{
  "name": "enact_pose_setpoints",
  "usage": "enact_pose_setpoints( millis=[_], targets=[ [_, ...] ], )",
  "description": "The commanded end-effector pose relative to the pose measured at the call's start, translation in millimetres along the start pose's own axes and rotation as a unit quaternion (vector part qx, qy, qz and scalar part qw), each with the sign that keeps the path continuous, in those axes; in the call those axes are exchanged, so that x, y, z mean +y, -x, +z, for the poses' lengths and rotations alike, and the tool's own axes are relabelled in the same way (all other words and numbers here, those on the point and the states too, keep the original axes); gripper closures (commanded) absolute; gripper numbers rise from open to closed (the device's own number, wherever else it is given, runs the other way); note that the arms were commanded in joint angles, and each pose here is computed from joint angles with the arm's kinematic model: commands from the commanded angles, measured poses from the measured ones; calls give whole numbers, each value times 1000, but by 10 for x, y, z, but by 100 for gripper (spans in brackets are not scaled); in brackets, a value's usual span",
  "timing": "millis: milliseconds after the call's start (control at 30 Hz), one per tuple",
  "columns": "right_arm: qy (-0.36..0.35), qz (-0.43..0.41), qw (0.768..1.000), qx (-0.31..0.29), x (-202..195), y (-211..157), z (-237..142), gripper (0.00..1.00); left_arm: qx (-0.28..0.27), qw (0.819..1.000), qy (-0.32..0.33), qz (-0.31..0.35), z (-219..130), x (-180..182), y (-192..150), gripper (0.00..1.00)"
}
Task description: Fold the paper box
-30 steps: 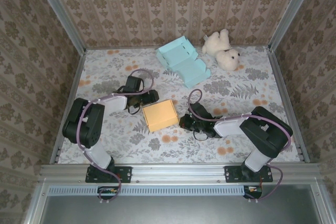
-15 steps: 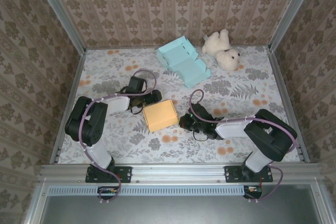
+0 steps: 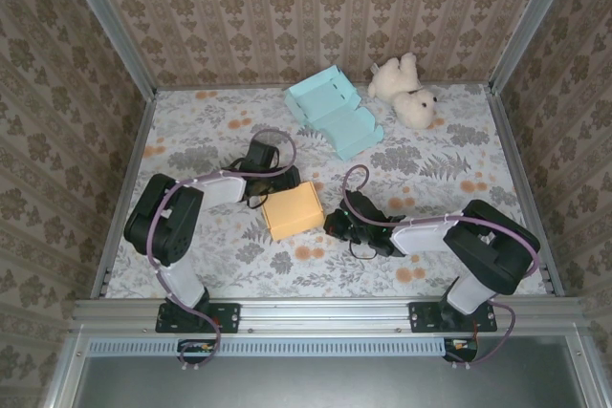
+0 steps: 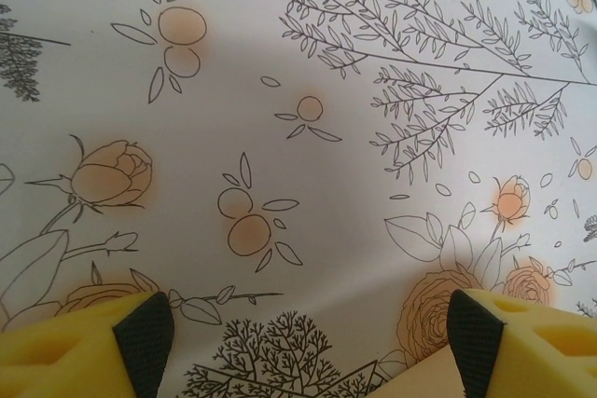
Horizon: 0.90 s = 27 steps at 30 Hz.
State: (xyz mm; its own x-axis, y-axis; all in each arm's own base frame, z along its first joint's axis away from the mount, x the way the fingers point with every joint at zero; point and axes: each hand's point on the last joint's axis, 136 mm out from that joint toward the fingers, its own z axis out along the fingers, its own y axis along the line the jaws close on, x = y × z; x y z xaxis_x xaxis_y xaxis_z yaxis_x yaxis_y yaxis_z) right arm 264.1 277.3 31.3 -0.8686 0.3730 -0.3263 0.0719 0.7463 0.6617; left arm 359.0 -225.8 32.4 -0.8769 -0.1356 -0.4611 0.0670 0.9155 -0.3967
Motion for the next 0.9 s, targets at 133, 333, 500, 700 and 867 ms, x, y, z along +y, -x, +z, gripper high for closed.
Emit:
enact_pose_setpoints(
  millis=[133,333,500,700,867],
  targets=[
    [-5,6,1000,-19,50,106,103,100,100,995,3,-6,122,-15,-659,21],
    [-10,13,999,-37,29,192,132,100,104,995,0,-8,104,-23,-776,21],
    [-13,13,999,-43,30,256,165,100,117,993,-6,-8,115,-76,-927,21],
    [2,5,999,-49,115,331,214,100,126,992,-28,-16,71,-142,-1057,21],
    [75,-30,995,-65,472,469,233,100,146,988,-52,-11,98,-316,-1250,21]
  ],
)
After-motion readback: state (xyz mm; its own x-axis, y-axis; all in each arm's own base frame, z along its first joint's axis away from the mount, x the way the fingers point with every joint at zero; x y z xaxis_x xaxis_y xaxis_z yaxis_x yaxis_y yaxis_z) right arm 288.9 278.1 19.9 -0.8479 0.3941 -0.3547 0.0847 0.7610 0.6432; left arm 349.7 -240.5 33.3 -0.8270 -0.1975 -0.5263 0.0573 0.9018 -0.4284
